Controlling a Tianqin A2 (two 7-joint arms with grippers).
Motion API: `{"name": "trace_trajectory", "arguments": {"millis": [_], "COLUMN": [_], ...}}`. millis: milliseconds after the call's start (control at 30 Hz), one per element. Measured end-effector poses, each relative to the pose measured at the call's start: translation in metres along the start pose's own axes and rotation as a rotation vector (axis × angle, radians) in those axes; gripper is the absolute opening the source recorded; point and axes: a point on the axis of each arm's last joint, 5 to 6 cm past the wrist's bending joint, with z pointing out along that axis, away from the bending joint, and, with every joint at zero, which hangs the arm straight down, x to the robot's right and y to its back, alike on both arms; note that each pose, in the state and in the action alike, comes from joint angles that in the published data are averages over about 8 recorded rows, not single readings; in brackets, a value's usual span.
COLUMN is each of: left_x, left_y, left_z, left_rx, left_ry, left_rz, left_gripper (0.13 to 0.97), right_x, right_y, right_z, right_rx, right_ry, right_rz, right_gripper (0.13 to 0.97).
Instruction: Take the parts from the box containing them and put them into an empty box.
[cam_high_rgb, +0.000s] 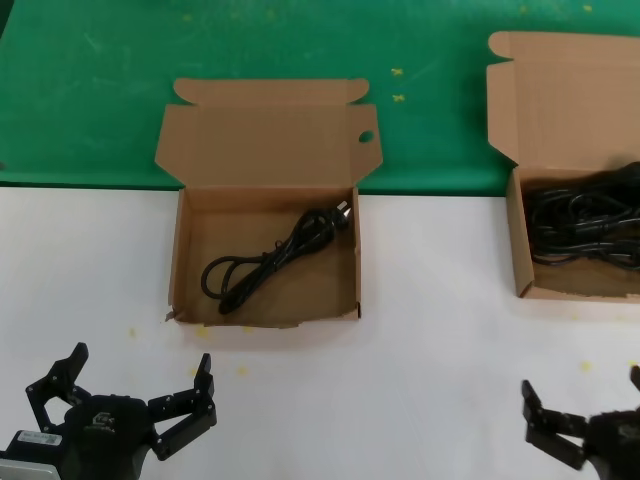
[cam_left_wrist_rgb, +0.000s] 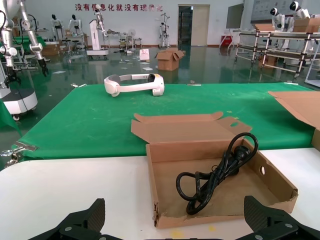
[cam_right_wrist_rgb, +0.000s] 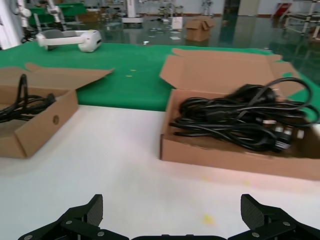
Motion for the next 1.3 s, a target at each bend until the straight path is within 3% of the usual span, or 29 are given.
{"name": "trace_trajectory", "arguments": {"millis": [367, 1300], "left_x": [0.0, 0.0], "left_y": [0.0, 0.0], "left_z": [0.0, 0.0], "left_rx": [0.0, 0.0], "left_ry": [0.0, 0.0], "left_rz": [0.0, 0.0], "left_gripper": [0.966, 0.966], "right_x": [0.007, 0.007], "right_y": [0.0, 0.0], "right_z": [-0.031, -0.032], "right_rx": [-0.006, -0.007], "right_ry": [0.075, 0.077], "right_rz": [0.018, 0.019], "right_gripper": [0.966, 0.966]}}
